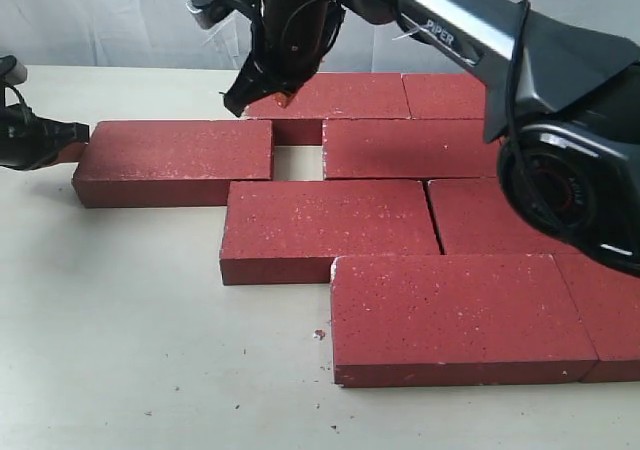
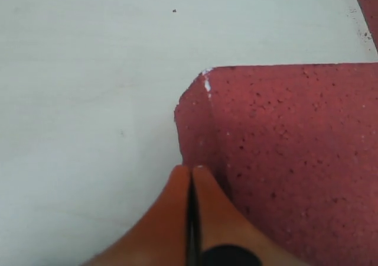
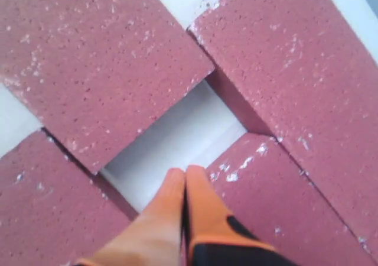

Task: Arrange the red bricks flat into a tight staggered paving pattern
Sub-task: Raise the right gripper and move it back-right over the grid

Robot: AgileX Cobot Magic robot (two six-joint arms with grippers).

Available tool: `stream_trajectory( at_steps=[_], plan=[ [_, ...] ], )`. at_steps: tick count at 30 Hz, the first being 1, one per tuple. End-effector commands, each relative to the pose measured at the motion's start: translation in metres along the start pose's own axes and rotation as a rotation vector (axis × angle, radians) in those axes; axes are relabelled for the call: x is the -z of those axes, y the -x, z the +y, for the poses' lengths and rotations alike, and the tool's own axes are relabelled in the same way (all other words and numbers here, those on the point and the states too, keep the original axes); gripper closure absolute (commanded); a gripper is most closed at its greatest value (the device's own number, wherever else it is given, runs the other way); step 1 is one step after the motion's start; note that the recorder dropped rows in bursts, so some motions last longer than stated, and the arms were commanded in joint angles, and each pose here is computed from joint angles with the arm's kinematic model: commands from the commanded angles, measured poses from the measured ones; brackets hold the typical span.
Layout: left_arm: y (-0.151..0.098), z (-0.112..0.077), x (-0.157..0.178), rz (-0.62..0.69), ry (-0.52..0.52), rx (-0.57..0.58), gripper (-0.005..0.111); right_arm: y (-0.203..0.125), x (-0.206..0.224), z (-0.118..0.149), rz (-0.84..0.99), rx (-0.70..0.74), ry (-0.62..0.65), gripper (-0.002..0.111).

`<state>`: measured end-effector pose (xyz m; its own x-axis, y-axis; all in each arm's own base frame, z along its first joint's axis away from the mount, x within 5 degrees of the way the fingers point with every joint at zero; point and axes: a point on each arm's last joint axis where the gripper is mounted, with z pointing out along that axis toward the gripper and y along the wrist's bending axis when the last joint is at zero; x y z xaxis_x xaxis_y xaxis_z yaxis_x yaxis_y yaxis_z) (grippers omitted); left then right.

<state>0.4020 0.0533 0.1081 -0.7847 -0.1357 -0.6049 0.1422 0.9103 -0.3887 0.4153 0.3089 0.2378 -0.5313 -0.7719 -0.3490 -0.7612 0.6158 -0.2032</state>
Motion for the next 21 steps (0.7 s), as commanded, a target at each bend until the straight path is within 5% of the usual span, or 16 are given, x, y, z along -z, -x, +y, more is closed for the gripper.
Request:
stream_trajectory(
  at_steps=[1, 7, 21],
  plan=[
    [0.003, -0.006, 0.002, -0.009, -0.029, -0.003, 0.107, -0.024, 0.007, 0.002, 0.094, -0.004, 0.030, 0.109],
    [0.002, -0.007, 0.001, -0.003, -0.048, 0.000, 0.107, -0.068, 0.021, 0.000, 0.221, 0.000, 0.032, 0.109],
    [-0.006, -0.004, -0.008, 0.018, -0.072, 0.028, 0.107, -0.168, 0.072, -0.066, -0.029, -0.184, -0.181, 0.109]
  ],
)
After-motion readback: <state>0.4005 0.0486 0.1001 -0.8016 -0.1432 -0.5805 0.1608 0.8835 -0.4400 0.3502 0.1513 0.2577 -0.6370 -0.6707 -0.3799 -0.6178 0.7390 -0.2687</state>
